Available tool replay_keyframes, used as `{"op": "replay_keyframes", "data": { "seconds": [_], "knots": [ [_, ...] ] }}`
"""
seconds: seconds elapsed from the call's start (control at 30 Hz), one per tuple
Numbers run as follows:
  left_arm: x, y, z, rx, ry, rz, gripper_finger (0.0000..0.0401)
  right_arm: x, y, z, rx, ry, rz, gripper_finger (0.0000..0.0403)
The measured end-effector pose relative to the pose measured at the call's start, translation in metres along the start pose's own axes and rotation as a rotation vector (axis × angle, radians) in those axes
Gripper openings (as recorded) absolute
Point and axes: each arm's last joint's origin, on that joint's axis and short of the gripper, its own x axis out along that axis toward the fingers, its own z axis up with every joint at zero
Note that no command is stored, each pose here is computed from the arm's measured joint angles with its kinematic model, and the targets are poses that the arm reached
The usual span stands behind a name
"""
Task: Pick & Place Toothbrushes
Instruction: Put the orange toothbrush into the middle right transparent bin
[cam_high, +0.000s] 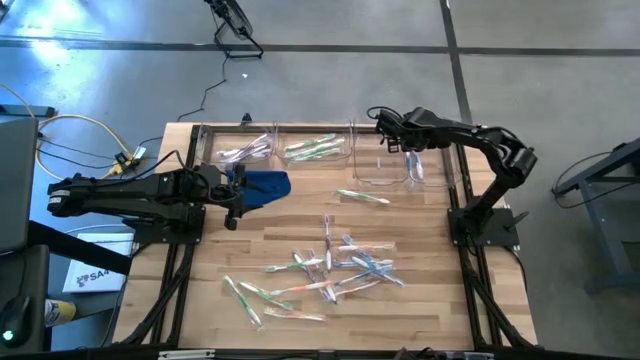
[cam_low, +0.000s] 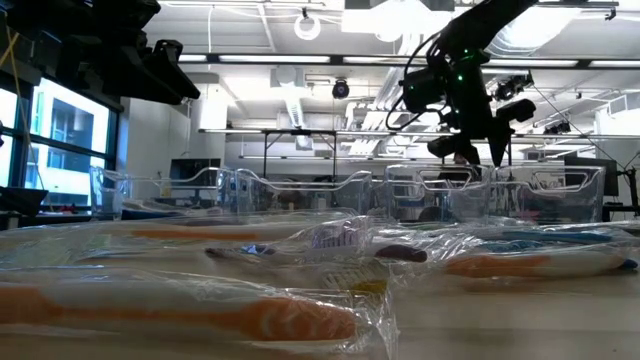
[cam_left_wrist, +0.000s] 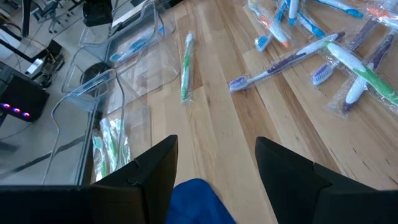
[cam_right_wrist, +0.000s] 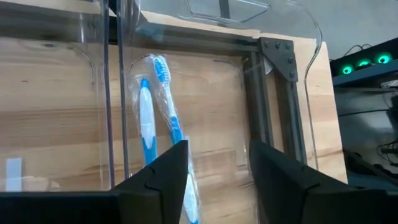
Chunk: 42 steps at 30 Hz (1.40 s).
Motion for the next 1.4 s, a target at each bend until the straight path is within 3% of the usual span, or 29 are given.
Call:
{"op": "replay_keyframes", "data": {
  "seconds": [0.33,0.7,0.87,1.03,1.4],
  "knots": [
    [0.0,0.0,0.0,0.0,0.0,0.0,0.021,-0.023,-0.011,0.012,-0.048,-0.05,0.074,0.0129],
    [0.0,0.0,0.0,0.0,0.0,0.0,0.021,-0.059,-0.031,0.014,-0.051,-0.03,0.303,0.0084],
    [0.0,0.0,0.0,-0.007,0.0,0.0,0.021,-0.083,-0.04,0.005,-0.113,-0.142,0.36,0.0051],
    [0.0,0.0,0.0,-0.007,0.0,-0.001,0.021,-0.108,-0.048,-0.005,-0.098,-0.263,0.452,0.0009],
    [0.0,0.0,0.0,-0.007,0.0,-0.001,0.021,-0.154,-0.057,-0.028,-0.081,-0.408,0.724,0.0003]
  ]
}}
